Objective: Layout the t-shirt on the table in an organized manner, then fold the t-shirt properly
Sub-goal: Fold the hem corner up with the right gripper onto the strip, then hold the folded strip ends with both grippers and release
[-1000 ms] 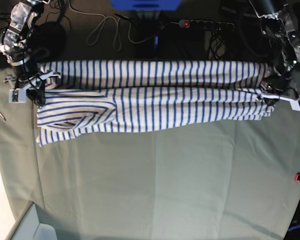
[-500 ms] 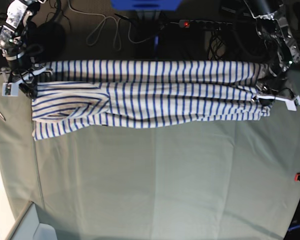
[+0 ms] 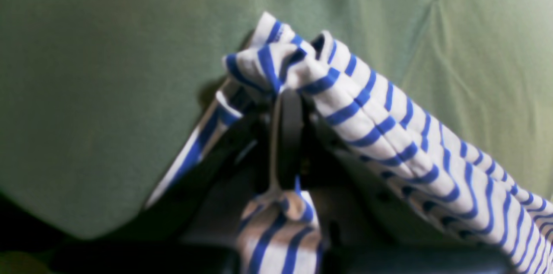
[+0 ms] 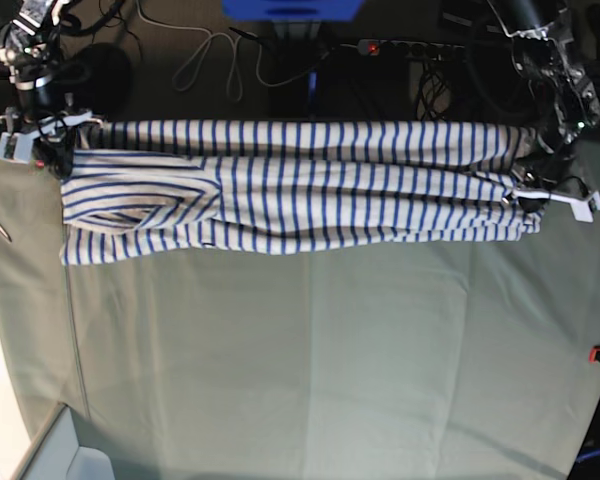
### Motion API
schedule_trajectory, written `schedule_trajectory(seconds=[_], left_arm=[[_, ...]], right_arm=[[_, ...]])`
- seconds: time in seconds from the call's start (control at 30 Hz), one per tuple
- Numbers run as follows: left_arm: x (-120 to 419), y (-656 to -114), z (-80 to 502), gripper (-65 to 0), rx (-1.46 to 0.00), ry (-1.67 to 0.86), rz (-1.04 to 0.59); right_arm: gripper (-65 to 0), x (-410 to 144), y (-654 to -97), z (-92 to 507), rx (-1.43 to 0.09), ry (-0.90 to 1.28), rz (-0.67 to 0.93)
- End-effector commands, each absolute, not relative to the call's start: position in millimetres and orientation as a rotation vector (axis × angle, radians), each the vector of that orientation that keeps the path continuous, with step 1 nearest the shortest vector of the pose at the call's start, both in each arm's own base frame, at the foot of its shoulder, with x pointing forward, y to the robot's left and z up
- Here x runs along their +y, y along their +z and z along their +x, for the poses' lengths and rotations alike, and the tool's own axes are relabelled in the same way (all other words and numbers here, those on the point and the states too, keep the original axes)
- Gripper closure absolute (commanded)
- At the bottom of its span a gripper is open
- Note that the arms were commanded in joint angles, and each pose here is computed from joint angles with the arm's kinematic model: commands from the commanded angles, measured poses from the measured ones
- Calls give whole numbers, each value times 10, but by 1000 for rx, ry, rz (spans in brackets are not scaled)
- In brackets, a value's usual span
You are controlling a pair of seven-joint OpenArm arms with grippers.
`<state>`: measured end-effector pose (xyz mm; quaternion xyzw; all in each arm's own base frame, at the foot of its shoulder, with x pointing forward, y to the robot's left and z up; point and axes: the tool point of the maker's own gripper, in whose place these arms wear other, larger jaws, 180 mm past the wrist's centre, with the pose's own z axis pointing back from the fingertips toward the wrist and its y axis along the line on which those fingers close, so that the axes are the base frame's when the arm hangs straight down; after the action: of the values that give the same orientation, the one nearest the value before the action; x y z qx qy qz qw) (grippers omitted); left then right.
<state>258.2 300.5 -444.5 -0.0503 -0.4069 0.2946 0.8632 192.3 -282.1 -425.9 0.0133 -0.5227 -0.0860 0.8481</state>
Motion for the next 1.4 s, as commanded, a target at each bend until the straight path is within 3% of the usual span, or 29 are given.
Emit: schedule_trajectory(seconds=[0.0, 0.8, 1.0, 1.07, 1.17, 1.37], left_arm=[[3080, -4318, 2672, 0, -903, 609, -94], [3064, -4303, 2710, -20, -905, 605, -101], [2962, -4344, 2686, -277, -886, 573, -111], [2959, -4343, 2660, -335, -886, 572, -109], [2973, -4256, 2661, -354, -908, 558, -100], [2962, -4112, 2580, -356, -945, 568, -118]], right_arm=[[0, -2867, -4193, 1927, -1137, -186, 24], [-8, -2776, -4340, 1663, -1117, -233, 41], [-246, -2902, -4266, 1578, -1117, -205, 13], [-302, -2949, -4116, 1604, -1154, -195, 0], [-348, -2974, -3810, 1665, -1236, -190, -3], [-352, -2822, -3477, 1901, -1349, -167, 14]])
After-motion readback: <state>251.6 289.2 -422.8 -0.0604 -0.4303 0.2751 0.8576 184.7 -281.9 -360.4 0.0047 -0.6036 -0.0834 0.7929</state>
